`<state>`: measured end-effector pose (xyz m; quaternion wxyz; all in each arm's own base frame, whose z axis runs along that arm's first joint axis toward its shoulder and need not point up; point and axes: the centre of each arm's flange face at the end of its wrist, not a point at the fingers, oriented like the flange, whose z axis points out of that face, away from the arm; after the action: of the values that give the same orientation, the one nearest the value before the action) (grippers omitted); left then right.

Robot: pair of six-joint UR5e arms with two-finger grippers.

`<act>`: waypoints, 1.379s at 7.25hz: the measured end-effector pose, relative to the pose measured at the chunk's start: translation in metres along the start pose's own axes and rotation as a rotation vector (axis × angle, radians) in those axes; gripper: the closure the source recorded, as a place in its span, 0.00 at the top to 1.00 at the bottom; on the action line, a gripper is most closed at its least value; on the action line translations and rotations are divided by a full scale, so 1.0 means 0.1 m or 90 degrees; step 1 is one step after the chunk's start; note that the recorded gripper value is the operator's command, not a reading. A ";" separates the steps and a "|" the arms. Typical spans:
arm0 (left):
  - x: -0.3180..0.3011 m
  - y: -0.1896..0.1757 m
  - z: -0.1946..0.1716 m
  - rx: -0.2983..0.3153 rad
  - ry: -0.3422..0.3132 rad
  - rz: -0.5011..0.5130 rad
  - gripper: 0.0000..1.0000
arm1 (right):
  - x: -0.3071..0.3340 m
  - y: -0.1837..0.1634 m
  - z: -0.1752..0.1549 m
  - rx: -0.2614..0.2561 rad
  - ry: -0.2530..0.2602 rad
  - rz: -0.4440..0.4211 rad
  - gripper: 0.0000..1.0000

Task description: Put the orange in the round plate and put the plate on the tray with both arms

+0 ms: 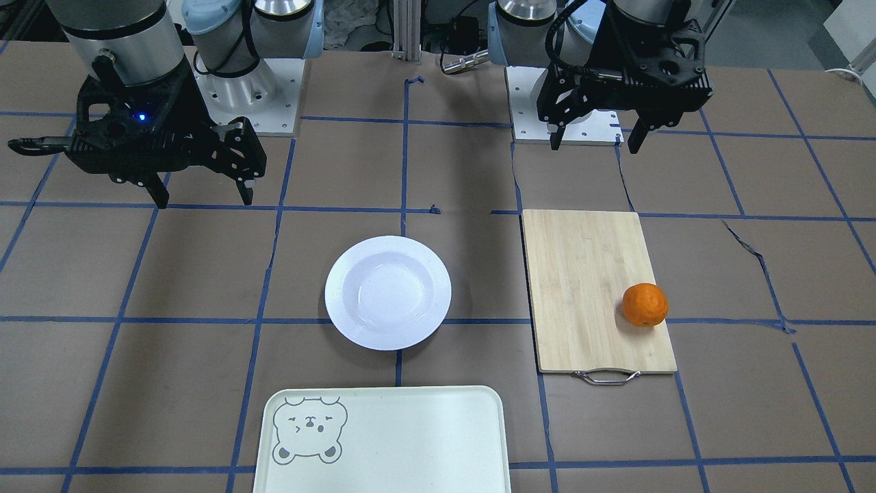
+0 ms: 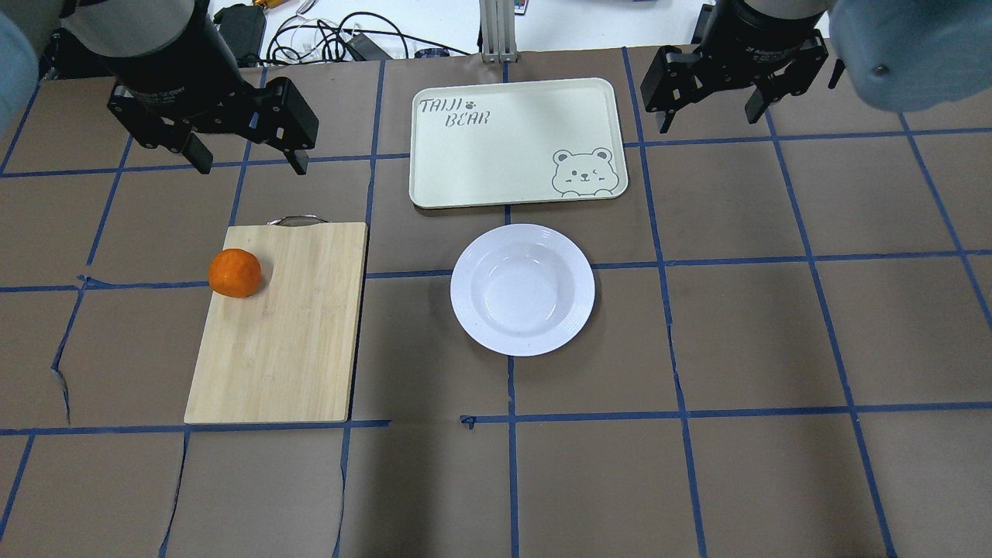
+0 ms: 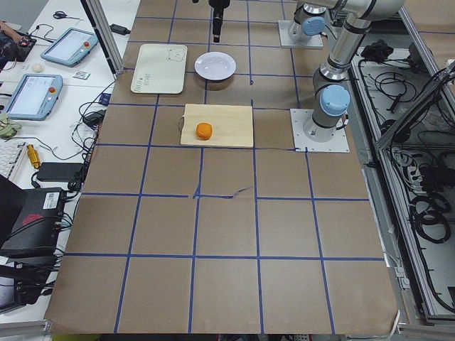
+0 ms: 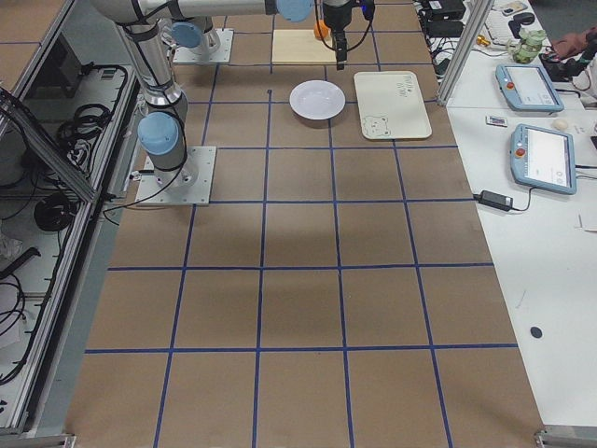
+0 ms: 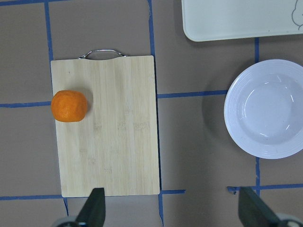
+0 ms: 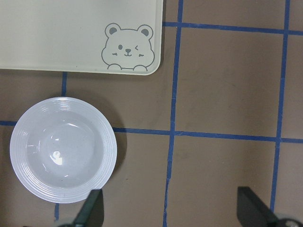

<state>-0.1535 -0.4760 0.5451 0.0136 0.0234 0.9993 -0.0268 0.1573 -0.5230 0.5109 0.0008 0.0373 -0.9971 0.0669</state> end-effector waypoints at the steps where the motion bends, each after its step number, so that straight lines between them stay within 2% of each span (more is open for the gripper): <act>1: 0.00 0.00 0.00 0.000 0.001 0.000 1.00 | 0.01 0.00 0.00 0.000 0.000 0.001 1.00; 8: -0.03 -0.02 0.03 -0.004 -0.002 0.013 1.00 | 0.03 -0.01 0.02 -0.005 0.000 0.002 1.00; 10: -0.11 -0.14 0.22 -0.020 -0.003 0.012 1.00 | 0.03 -0.01 0.02 -0.003 0.000 0.002 1.00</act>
<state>-0.1431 -0.4916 0.5245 0.0162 0.0328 0.9993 -0.0109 0.1545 -0.5243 0.5095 0.0005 0.0354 -0.9973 0.0643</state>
